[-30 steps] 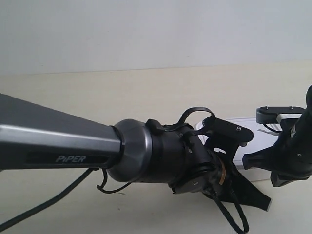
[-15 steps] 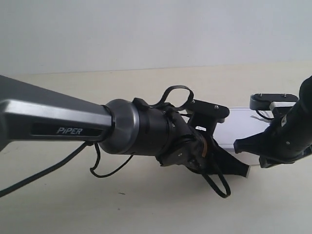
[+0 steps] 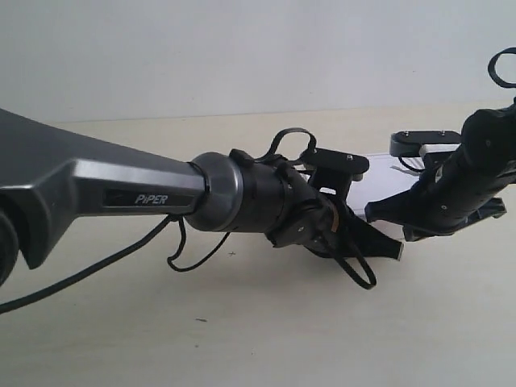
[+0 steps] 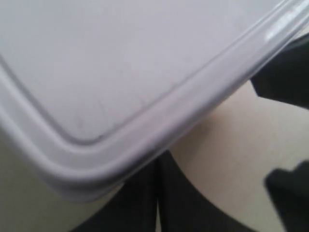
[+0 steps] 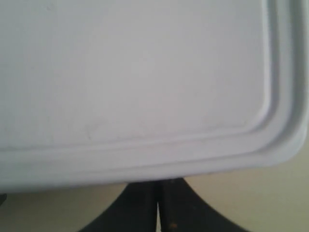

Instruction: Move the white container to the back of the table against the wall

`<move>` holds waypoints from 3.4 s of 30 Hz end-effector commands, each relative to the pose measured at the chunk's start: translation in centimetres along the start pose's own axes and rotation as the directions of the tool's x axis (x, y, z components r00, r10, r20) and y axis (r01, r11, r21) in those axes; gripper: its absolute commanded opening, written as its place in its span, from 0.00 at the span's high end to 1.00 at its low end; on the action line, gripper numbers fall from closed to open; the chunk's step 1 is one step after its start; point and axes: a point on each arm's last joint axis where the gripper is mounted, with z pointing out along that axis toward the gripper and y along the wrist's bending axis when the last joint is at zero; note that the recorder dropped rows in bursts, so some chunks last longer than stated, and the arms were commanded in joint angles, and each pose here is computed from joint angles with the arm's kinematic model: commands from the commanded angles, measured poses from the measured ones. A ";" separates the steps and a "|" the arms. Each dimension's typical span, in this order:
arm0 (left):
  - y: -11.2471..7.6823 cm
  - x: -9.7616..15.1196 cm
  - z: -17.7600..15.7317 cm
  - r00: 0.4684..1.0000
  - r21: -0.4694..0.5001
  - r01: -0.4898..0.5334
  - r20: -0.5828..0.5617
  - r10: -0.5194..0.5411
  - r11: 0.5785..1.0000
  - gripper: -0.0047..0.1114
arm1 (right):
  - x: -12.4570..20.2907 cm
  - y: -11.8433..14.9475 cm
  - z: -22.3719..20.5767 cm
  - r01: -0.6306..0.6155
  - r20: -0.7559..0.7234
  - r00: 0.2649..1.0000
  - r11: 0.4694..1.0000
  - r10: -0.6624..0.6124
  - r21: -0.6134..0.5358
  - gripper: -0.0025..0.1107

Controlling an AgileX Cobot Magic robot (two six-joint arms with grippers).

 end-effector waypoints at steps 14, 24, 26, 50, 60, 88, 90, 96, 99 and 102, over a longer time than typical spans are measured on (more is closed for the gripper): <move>4.9 -6.0 3.5 0.996 -0.113 -0.009 0.082 0.019 0.994 0.96 | -6.9 0.9 3.2 0.059 0.110 0.992 0.998 -0.059 -0.005 0.98; 6.4 -8.7 4.3 0.981 -0.157 -0.082 0.164 0.108 0.984 0.96 | -11.1 1.6 5.4 0.066 0.186 0.981 0.998 -0.063 -0.011 0.98; 6.7 -8.8 4.8 0.981 -0.171 -0.083 0.157 0.110 0.982 0.96 | -11.5 1.7 5.7 0.066 0.191 0.980 0.998 -0.063 -0.012 0.98; 9.1 -10.3 5.3 0.969 -0.242 -0.171 0.134 0.207 0.955 0.96 | -15.8 2.4 7.7 0.069 0.335 0.941 0.997 -0.056 -0.027 0.98; 9.2 -10.5 4.3 0.963 -0.274 -0.231 0.075 0.260 0.934 0.96 | -16.7 2.6 9.2 0.060 0.347 0.937 0.998 -0.043 -0.037 0.98; 9.1 -10.8 4.1 0.957 -0.278 -0.243 0.090 0.277 0.929 0.96 | -17.5 4.4 10.8 0.074 0.528 0.849 0.993 -0.013 -0.095 0.98; 9.1 -10.8 4.1 0.956 -0.279 -0.244 0.090 0.278 0.929 0.96 | -17.5 4.4 10.9 0.074 0.536 0.844 0.993 -0.012 -0.096 0.98; 9.1 -10.8 4.1 0.956 -0.279 -0.244 0.090 0.278 0.929 0.96 | -17.4 4.4 11.2 0.074 0.529 0.849 0.993 -0.013 -0.095 0.98; 9.2 -10.7 4.1 0.958 -0.283 -0.243 0.078 0.275 0.928 0.96 | -17.2 4.4 11.2 0.073 0.500 0.866 0.993 -0.017 -0.093 0.98; 9.4 -10.6 4.0 0.961 -0.295 -0.245 0.051 0.271 0.923 0.96 | -17.0 4.4 10.6 0.076 0.460 0.887 0.993 -0.028 -0.087 0.98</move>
